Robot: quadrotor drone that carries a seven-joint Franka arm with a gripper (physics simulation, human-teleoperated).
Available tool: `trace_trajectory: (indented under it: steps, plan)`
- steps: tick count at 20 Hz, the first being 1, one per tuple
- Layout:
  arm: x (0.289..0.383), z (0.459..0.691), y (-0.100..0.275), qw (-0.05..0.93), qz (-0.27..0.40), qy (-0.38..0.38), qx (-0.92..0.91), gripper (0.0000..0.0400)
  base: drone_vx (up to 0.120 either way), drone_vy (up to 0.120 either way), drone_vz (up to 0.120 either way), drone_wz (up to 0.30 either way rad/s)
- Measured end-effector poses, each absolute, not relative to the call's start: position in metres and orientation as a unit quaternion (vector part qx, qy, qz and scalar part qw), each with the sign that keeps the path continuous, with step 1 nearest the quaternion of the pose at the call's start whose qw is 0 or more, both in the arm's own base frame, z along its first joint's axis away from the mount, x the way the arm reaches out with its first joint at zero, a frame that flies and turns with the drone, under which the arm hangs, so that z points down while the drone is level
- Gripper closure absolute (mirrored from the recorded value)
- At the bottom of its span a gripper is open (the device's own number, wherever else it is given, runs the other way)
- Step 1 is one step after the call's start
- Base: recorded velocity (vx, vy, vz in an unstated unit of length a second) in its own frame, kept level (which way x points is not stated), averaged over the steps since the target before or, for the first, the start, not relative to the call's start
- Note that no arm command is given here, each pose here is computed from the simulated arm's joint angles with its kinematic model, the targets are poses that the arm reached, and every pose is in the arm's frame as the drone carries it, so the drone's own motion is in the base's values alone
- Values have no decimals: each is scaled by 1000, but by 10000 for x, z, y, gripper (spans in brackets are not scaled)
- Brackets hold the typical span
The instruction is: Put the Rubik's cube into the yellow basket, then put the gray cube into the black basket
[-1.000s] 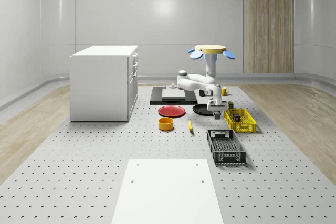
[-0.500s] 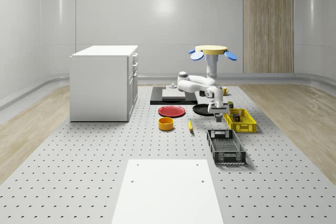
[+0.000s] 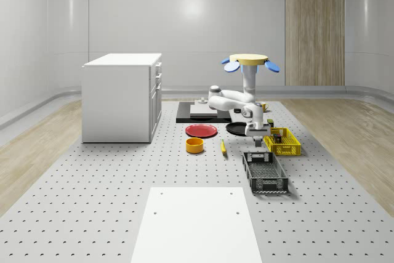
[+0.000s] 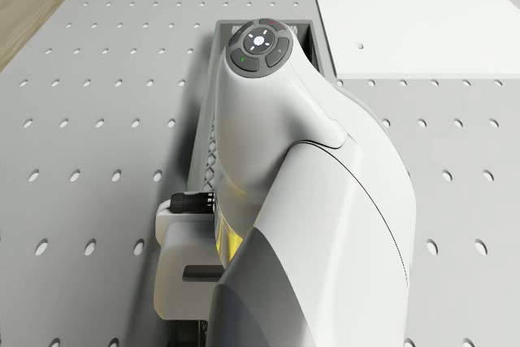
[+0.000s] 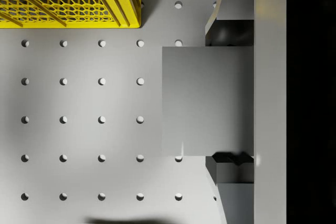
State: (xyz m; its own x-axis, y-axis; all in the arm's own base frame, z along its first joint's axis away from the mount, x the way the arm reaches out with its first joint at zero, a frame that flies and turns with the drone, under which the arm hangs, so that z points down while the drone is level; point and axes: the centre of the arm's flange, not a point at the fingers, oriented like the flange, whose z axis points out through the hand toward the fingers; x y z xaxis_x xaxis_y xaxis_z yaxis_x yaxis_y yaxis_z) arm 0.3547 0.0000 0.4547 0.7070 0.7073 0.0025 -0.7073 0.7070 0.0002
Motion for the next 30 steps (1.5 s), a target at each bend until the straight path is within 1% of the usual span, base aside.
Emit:
trace_trajectory:
  steps: [14,18,28,30]
  plan:
    - [3547,4547,0,924,383,-1,1,150,120,0,0,0]
    - [3547,4547,0,924,383,-1,1,150,120,-90,0,0]
    - [3547,4547,0,924,383,-1,1,150,120,0,0,0]
    - [3547,4547,0,924,383,-1,1,150,40,0,-100,0]
